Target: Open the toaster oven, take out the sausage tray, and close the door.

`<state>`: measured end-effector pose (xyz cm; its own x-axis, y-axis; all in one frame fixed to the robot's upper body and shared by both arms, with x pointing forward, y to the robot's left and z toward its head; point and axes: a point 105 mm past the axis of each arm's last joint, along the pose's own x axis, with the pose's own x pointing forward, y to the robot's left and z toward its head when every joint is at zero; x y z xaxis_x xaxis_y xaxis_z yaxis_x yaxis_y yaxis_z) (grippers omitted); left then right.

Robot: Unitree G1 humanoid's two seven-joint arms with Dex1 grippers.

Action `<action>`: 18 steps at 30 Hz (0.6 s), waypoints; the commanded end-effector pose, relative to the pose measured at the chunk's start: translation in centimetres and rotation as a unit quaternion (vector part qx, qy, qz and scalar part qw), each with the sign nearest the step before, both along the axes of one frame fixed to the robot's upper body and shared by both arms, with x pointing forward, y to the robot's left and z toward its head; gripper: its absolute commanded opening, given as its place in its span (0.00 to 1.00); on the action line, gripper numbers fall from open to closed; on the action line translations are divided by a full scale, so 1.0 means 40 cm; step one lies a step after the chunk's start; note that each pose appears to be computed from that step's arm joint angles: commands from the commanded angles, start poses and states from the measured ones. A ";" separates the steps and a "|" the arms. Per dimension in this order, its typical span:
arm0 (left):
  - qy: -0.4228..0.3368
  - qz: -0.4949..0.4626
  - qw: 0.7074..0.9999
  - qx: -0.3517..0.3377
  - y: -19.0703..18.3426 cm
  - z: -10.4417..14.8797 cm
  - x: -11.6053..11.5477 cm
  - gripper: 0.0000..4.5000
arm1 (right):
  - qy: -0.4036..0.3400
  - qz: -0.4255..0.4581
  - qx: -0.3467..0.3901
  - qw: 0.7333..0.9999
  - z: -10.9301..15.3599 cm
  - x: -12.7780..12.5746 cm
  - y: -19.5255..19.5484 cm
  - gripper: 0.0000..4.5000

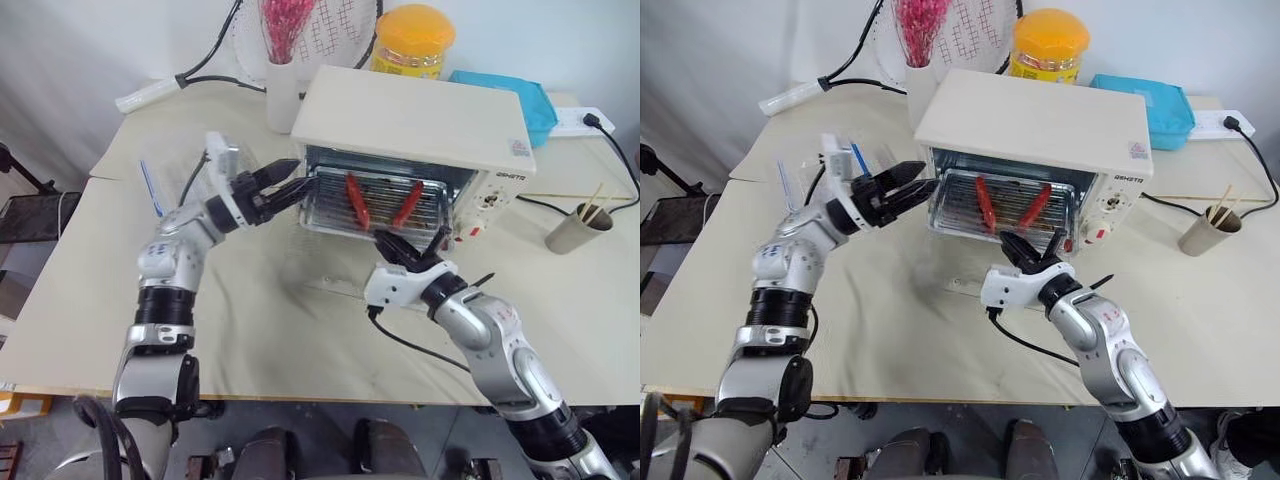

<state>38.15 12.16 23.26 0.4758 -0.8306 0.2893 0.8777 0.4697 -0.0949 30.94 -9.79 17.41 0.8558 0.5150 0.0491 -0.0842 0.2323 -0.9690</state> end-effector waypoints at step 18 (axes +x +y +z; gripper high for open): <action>0.302 -0.072 0.951 -0.007 -0.010 -0.096 -0.153 0.78 | -0.005 0.074 -0.030 0.997 0.017 -0.089 0.009 0.00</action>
